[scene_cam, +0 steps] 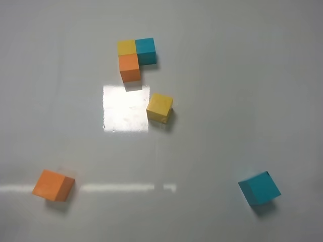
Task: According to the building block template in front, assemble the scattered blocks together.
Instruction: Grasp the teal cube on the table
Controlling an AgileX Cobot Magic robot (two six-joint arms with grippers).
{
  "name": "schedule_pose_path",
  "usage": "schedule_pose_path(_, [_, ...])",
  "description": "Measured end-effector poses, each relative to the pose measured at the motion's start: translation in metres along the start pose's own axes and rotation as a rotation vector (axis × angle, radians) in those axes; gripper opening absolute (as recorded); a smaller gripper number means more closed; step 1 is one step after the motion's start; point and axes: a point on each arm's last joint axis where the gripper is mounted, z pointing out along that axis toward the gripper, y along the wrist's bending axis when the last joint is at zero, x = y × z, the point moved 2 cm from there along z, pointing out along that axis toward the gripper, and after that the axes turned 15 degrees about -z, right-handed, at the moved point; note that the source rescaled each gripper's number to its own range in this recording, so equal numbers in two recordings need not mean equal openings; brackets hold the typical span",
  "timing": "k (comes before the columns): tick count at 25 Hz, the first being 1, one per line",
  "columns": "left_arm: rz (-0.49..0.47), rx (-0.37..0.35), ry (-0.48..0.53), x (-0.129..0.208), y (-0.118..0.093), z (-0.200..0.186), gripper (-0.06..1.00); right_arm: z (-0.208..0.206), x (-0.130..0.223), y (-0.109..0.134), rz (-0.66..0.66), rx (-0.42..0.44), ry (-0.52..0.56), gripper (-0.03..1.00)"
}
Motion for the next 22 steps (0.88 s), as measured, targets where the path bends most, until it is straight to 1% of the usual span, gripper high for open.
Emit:
schedule_pose_path(2, [0.0, 0.0, 0.0, 0.0, 0.0, 0.0, 0.71, 0.008, -0.022, -0.001, -0.104, -0.091, -0.018, 0.16])
schedule_pose_path(5, [0.0, 0.0, 0.0, 0.0, 0.0, 0.0, 0.71, 0.028, -0.035, 0.008, -0.231, -0.267, -0.017, 0.37])
schedule_pose_path(7, [0.0, 0.0, 0.0, 0.0, 0.0, 0.0, 0.71, 0.04, -0.035, 0.013, -0.294, -0.355, 0.017, 0.43])
schedule_pose_path(8, [0.0, 0.0, 0.0, 0.0, 0.0, 0.0, 0.71, 0.045, -0.034, 0.015, -0.336, -0.389, 0.037, 0.45])
schedule_pose_path(11, [0.0, 0.0, 0.0, 0.0, 0.0, 0.0, 0.71, 0.057, -0.032, 0.019, -0.478, -0.449, 0.07, 0.46])
schedule_pose_path(14, [0.0, 0.0, 0.0, 0.0, 0.0, 0.0, 0.71, 0.066, -0.031, 0.023, -0.661, -0.494, 0.079, 0.47])
schedule_pose_path(16, [0.0, 0.0, 0.0, 0.0, 0.0, 0.0, 0.71, 0.071, -0.031, 0.027, -0.737, -0.518, 0.083, 0.47])
schedule_pose_path(19, [0.0, 0.0, 0.0, 0.0, 0.0, 0.0, 0.71, 0.08, -0.032, 0.032, -0.778, -0.543, 0.103, 0.47])
schedule_pose_path(22, [0.0, 0.0, 0.0, 0.0, 0.0, 0.0, 0.71, 0.089, -0.036, 0.039, -0.804, -0.561, 0.101, 0.48])
